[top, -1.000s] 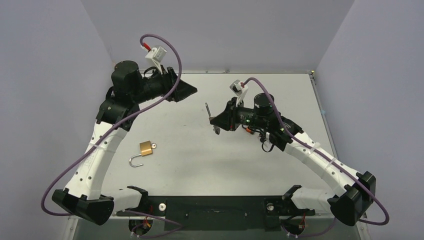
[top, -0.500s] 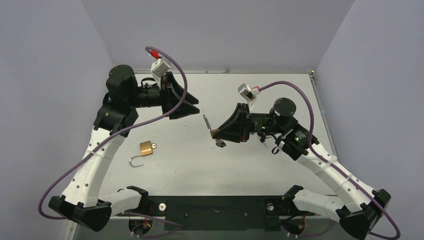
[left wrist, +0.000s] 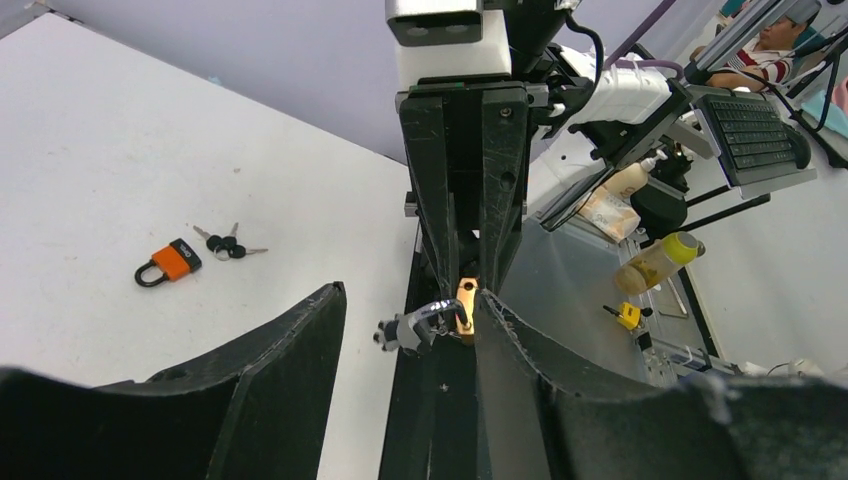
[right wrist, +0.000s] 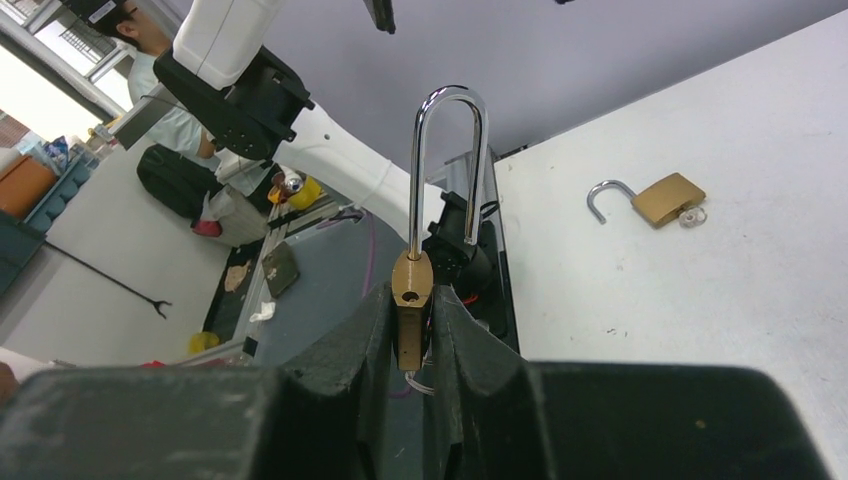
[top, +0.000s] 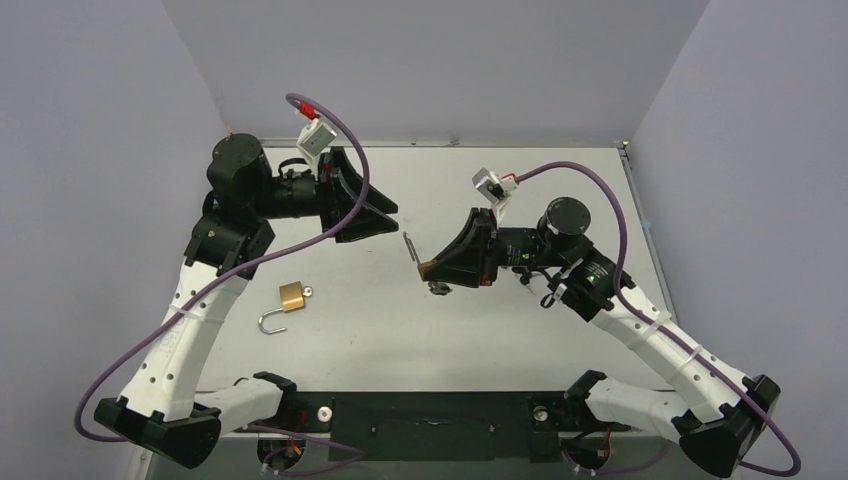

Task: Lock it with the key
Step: Lock the lock.

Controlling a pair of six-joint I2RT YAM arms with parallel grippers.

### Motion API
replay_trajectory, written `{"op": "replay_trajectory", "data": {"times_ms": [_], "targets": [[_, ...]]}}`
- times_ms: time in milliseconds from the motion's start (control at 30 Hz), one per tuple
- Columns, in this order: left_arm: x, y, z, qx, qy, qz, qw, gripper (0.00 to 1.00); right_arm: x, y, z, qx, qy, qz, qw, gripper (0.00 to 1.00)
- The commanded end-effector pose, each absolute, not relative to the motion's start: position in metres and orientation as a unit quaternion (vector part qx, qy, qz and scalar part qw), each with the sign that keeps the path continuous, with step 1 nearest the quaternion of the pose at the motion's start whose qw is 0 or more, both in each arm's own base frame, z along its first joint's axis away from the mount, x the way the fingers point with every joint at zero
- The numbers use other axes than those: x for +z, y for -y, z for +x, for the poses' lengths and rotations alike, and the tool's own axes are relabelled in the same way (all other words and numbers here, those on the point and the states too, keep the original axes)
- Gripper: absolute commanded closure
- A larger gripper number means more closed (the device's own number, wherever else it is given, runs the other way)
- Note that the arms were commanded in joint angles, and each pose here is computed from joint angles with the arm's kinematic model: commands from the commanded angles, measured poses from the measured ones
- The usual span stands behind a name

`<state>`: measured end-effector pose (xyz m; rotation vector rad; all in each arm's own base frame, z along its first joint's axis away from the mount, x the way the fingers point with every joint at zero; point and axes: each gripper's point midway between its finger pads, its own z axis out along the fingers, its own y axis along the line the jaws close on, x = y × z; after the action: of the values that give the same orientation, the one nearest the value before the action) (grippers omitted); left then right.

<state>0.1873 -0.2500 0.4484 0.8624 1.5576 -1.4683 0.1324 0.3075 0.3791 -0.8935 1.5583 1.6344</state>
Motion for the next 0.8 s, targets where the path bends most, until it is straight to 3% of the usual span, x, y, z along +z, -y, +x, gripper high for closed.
{"op": "replay_trajectory", "data": {"times_ms": [0, 433, 767], "targets": [[0.460, 0.248, 0.176, -0.574, -0.595, 0.369, 0.424, 0.52, 0.404, -0.315, 0.117, 0.647, -0.555, -0.381, 0.359, 1.00], [0.463, 0.247, 0.141, -0.605, -0.531, 0.432, 0.406, 0.52, 0.411, -0.318, 0.115, 0.641, -0.555, -0.388, 0.362, 1.00], [0.455, 0.252, 0.139, -0.612, -0.536, 0.430, 0.392, 0.59, 0.418, -0.320, 0.115, 0.642, -0.551, -0.389, 0.365, 1.00]]}}
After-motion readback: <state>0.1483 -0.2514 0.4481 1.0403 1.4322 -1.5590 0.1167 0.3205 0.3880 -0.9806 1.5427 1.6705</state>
